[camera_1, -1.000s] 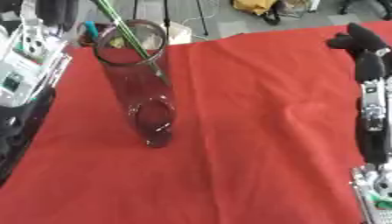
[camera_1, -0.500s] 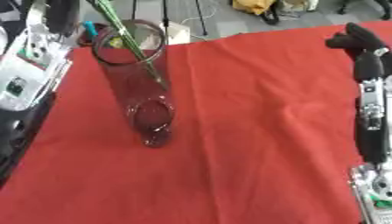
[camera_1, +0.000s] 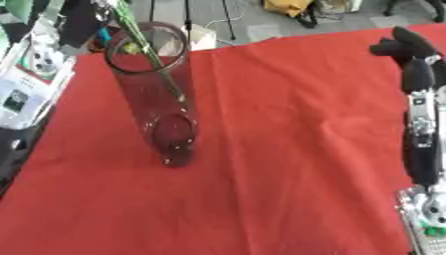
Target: Arrange flowers into the vase.
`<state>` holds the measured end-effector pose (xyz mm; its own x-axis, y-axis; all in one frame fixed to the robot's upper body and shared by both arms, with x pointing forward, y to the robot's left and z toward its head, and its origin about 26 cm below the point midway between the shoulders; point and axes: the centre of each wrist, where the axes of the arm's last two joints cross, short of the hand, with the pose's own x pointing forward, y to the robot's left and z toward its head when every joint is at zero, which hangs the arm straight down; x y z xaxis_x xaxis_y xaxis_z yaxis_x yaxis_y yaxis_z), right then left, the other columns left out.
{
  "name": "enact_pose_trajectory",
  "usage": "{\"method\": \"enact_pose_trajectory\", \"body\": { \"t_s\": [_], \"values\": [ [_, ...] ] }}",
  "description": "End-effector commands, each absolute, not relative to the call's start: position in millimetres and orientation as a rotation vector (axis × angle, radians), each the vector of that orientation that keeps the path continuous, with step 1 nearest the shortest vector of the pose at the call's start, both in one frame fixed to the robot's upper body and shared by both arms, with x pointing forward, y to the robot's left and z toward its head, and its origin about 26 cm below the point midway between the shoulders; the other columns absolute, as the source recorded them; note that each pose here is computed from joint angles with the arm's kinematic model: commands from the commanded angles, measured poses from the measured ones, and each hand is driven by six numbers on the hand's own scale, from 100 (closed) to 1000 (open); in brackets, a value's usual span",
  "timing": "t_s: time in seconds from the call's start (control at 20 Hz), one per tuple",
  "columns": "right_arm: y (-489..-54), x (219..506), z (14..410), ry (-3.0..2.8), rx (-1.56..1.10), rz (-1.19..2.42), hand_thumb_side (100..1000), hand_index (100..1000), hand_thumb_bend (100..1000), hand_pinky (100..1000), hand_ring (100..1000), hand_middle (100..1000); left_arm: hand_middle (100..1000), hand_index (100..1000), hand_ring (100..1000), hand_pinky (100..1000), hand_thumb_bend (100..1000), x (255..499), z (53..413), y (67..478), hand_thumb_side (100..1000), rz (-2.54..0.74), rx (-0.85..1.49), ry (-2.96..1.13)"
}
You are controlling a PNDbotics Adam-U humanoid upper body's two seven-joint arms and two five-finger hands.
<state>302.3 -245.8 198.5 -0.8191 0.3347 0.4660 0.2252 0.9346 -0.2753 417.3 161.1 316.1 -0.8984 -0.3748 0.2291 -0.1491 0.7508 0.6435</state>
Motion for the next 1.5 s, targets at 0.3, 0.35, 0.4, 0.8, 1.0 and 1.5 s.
{"method": "enact_pose_trajectory", "body": {
  "t_s": [0.3, 0.35, 0.4, 0.8, 1.0, 1.5],
  "values": [
    [-246, 302, 203, -2.584, -0.405, 0.276, 991, 899, 100, 969, 887, 710, 616, 642, 598, 435, 100, 415, 328, 167, 789, -1.096, 0.552, -2.563],
    [-247, 302, 203, -2.584, -0.406, 0.276, 990, 899, 100, 969, 887, 710, 628, 659, 610, 447, 100, 414, 328, 168, 796, -1.122, 0.569, -2.554],
    [-247, 302, 203, -2.584, -0.408, 0.275, 990, 899, 100, 969, 887, 710, 642, 681, 620, 460, 100, 415, 327, 169, 812, -1.149, 0.587, -2.539],
    [-246, 301, 203, -2.579, -0.405, 0.279, 991, 900, 100, 970, 887, 709, 711, 759, 695, 526, 100, 416, 325, 172, 858, -1.324, 0.716, -2.452],
    [-246, 301, 202, -2.575, -0.402, 0.282, 990, 899, 100, 970, 888, 709, 722, 758, 712, 541, 100, 414, 331, 172, 819, -1.381, 0.755, -2.429],
    [-246, 301, 201, -2.567, -0.391, 0.292, 990, 898, 100, 969, 887, 708, 756, 813, 746, 561, 100, 415, 336, 176, 926, -1.513, 0.785, -2.286]
  ]
}}
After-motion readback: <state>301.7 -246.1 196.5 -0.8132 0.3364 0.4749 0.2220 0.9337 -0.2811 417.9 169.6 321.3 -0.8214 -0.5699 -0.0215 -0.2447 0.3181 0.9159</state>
